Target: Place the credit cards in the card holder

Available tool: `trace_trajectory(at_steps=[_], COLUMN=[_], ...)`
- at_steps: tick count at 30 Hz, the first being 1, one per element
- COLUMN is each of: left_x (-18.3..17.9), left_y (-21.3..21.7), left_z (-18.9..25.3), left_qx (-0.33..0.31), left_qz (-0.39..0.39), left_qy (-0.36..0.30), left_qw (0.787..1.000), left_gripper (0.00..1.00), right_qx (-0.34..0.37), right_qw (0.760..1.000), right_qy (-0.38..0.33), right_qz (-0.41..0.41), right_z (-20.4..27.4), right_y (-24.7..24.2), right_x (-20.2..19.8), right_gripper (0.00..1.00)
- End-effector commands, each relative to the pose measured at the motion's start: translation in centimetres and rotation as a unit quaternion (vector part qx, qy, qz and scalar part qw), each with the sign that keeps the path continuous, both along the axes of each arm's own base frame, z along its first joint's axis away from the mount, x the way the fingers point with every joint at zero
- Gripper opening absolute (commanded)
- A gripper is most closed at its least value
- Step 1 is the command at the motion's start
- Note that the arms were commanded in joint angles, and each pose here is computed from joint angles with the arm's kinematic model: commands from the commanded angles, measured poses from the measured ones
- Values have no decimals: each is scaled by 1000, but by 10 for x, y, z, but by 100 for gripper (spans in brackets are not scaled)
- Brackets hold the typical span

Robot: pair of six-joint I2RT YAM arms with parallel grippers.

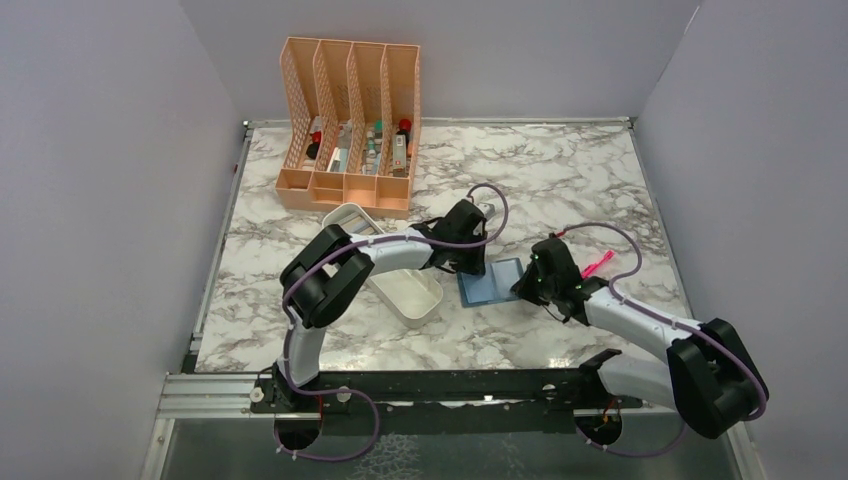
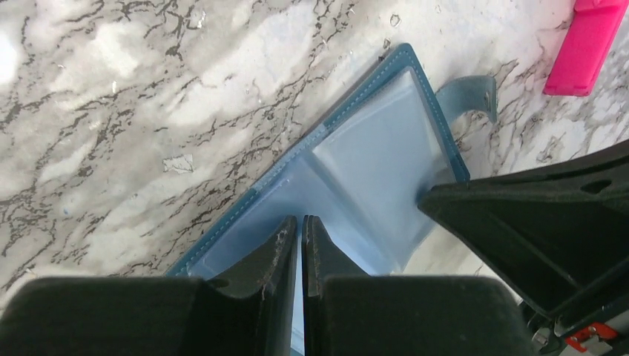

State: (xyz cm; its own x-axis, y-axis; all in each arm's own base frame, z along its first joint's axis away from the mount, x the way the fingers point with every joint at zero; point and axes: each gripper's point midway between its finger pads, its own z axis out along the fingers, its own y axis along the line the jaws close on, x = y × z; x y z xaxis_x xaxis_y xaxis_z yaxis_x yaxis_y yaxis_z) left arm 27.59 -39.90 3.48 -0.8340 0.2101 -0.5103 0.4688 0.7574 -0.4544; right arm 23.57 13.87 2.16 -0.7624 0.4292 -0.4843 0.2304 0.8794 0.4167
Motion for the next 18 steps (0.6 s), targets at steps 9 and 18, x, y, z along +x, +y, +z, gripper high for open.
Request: trace_trajectory(at_steps=[9,18], left_x=[14,13], left_y=[22,19], left_z=[-27,-32], left_qx=[41,36], left_qz=[1,-2], left_qy=[-23,-18], left_qw=[999,999], left_gripper=[12,12], right_qx=[-34,-67], right_qw=[998,997], right_qy=[-4,8], right_qz=[54,46], right_z=[19,9], right_y=[16,-1], right_x=[36,57], right_gripper=[1,1])
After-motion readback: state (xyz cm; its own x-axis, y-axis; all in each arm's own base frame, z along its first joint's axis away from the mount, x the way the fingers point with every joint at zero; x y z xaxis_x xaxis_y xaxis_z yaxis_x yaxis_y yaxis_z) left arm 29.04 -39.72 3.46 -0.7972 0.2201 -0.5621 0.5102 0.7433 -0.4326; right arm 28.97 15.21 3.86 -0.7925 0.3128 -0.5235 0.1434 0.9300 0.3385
